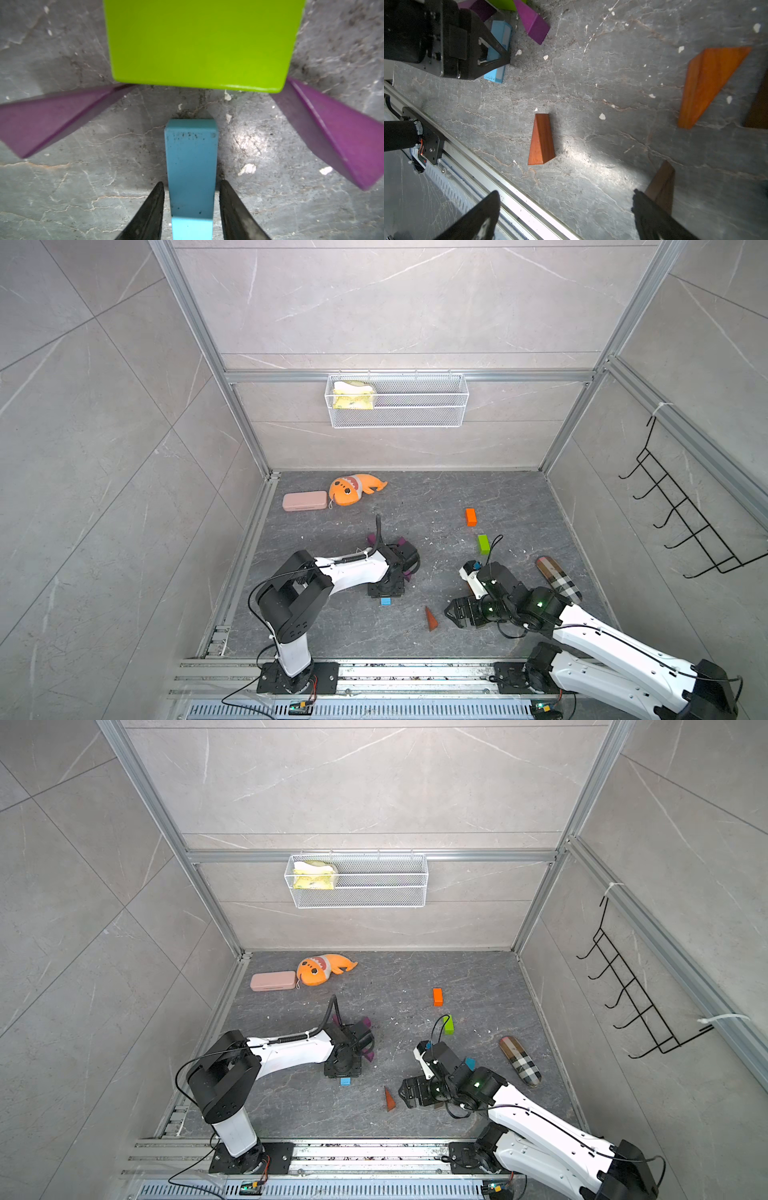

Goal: Assemble a small pinwheel with building blocks
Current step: Assemble the building block at the center of the board.

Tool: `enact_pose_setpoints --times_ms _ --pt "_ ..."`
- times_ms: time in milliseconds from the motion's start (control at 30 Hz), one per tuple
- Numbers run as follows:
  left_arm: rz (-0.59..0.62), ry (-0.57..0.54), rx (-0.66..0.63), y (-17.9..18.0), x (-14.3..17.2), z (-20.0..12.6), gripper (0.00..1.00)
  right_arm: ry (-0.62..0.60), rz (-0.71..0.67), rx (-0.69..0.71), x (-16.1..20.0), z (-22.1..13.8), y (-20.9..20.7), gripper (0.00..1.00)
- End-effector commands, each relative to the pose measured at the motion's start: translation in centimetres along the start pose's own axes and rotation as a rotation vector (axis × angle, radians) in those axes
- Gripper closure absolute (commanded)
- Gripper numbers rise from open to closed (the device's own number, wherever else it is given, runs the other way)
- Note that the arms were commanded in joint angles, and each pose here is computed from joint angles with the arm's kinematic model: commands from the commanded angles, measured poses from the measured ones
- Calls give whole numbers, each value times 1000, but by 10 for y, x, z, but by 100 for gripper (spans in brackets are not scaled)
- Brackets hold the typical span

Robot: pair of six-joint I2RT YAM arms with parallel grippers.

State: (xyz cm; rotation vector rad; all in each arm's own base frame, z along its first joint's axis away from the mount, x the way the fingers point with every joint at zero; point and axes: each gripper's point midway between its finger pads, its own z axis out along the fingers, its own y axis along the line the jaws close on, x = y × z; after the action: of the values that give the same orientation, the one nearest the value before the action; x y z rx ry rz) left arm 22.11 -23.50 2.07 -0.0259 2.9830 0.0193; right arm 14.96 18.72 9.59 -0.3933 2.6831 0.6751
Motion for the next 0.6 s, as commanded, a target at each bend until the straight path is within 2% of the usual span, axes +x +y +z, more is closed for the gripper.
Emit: enact_pose_setpoints --times_ms 0,333,567 --pt "0 -46 30 -1 -8 -20 54 9 9 9 3 -1 -3 0" --pt "73 -44 95 7 25 -44 53 12 7 12 2 1 -3 0" --pt "78 -29 84 19 47 -43 59 12 7 13 2 1 -3 0"
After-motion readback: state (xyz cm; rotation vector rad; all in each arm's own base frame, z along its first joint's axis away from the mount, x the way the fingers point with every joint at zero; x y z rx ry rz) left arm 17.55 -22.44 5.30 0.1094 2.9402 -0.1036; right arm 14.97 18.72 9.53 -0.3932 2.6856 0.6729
